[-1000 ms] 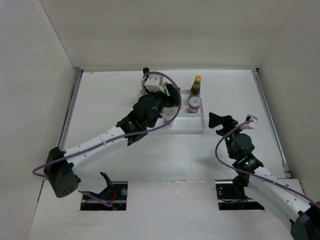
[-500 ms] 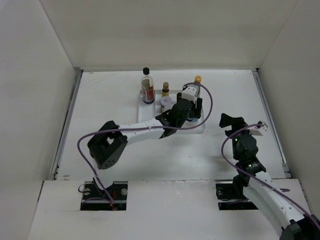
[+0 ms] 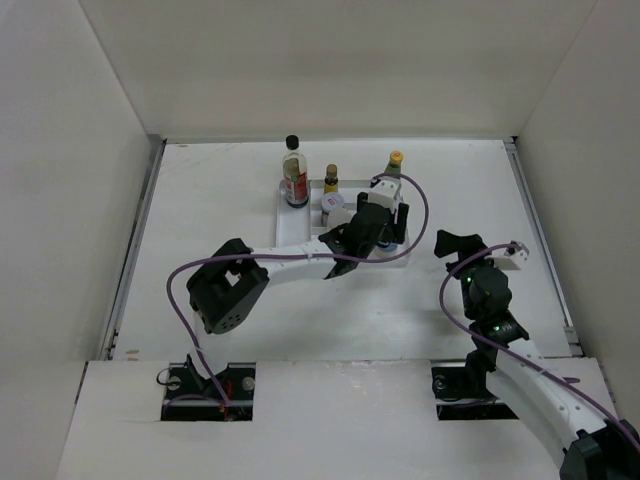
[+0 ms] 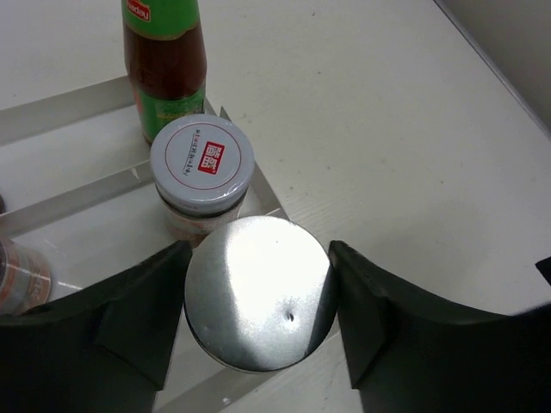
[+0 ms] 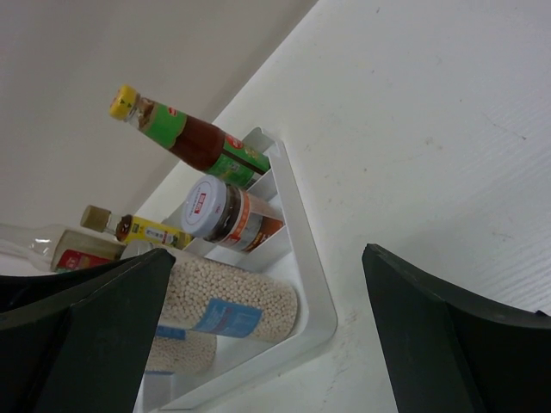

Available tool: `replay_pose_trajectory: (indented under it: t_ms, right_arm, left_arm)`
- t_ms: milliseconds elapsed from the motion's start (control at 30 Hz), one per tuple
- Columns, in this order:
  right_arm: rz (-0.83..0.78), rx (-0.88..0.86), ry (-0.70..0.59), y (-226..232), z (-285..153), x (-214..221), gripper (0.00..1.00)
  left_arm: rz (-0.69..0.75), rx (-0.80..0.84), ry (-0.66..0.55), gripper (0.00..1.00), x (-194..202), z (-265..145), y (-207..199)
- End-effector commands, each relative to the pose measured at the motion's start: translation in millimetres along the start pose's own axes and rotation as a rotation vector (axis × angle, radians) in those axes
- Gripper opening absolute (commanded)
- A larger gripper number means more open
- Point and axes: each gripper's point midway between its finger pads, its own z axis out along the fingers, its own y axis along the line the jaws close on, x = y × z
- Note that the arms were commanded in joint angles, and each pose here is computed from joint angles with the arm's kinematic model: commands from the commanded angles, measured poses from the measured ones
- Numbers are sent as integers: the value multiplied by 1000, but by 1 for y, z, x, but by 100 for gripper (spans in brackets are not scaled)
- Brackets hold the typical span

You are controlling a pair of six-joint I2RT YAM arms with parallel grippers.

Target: Organize the condiment bottles

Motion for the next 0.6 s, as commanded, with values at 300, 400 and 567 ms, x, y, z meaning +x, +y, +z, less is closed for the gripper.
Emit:
replay_pose_trajectory:
  t_ms: [300, 400, 567]
  right_arm:
    - [28, -28, -45, 10, 1, -12, 100]
    - [30, -27, -52, 10, 1, -13, 100]
    - [27, -28, -47, 10, 1, -11, 100]
  left_arm:
    - [-96, 72, -219, 100, -93, -51, -28]
    - [-105, 34, -311, 100, -129, -80, -14]
    - [-166, -159, -514, 100, -178, -147, 54]
